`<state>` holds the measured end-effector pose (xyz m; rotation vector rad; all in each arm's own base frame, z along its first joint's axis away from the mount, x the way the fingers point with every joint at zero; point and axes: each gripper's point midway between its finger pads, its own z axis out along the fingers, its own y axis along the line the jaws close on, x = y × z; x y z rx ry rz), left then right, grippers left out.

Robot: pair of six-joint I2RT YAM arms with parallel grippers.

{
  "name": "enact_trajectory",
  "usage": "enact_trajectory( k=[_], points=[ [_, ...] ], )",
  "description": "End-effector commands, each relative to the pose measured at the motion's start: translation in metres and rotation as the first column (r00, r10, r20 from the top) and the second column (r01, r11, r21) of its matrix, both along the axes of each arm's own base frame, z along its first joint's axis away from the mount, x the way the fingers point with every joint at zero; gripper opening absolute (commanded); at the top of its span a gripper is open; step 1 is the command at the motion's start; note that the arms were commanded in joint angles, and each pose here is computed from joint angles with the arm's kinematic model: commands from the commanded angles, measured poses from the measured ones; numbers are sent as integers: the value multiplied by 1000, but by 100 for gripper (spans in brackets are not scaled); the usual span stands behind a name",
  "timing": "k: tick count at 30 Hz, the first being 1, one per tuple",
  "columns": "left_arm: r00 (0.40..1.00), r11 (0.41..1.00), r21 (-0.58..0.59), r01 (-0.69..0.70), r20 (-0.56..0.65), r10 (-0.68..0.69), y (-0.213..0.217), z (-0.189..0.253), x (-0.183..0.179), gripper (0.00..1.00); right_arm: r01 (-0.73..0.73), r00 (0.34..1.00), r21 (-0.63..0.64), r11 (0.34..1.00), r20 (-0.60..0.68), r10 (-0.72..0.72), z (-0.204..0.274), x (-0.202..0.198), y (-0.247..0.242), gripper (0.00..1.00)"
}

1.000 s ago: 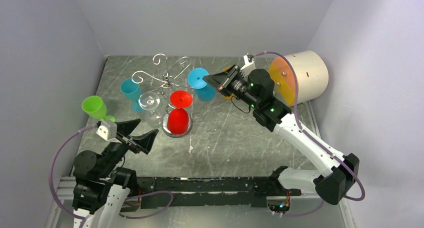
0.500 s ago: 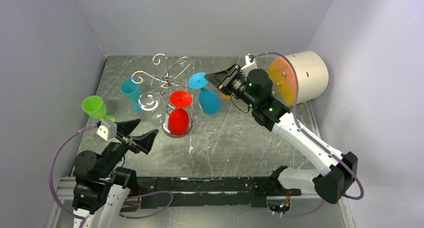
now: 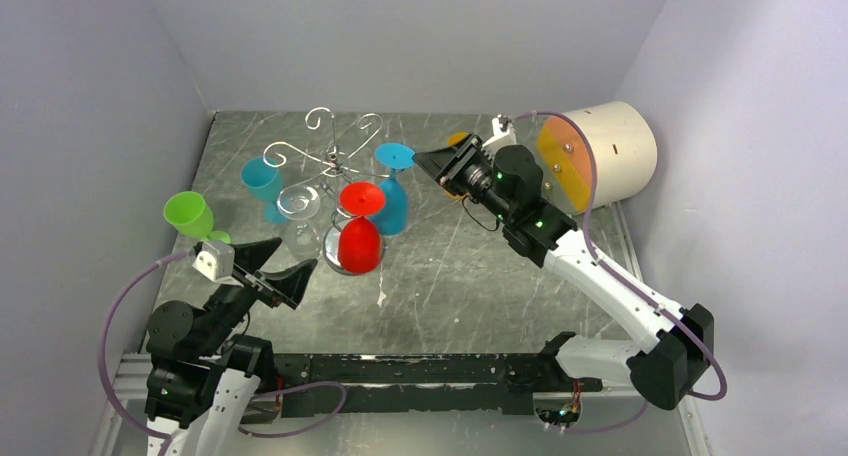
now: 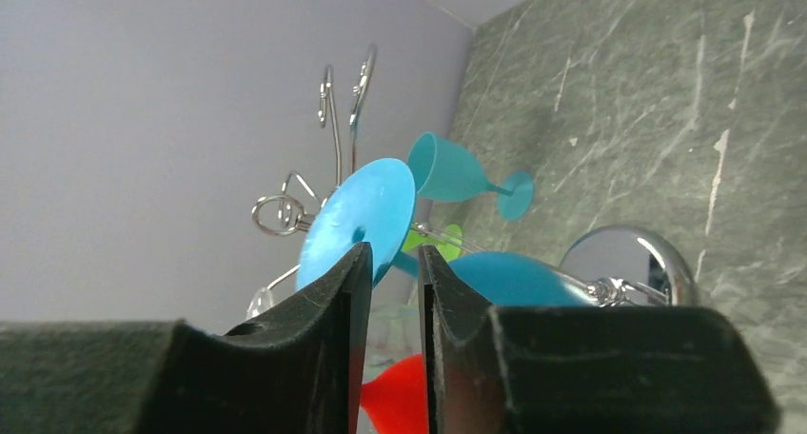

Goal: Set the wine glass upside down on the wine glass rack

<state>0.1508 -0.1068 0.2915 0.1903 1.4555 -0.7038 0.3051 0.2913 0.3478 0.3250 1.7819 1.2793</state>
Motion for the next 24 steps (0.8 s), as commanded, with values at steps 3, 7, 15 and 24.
enact_trajectory(
  k=[3,7,15,24],
  points=[
    [996,1000,-10,29,88,-29,-2,14,-13,100,72,993,-37,997,97,-68,11,1,-22,36],
    [993,1000,0,31,113,-31,-2,18,-16,99,110,986,-120,987,140,-93,4,-2,-35,47],
    [989,1000,13,29,142,-30,0,26,-20,99,274,953,-325,905,218,-210,-10,6,-76,59],
    [983,1000,9,-6,184,4,8,48,-32,99,354,925,-580,734,334,-182,-14,26,-97,61]
  ],
)
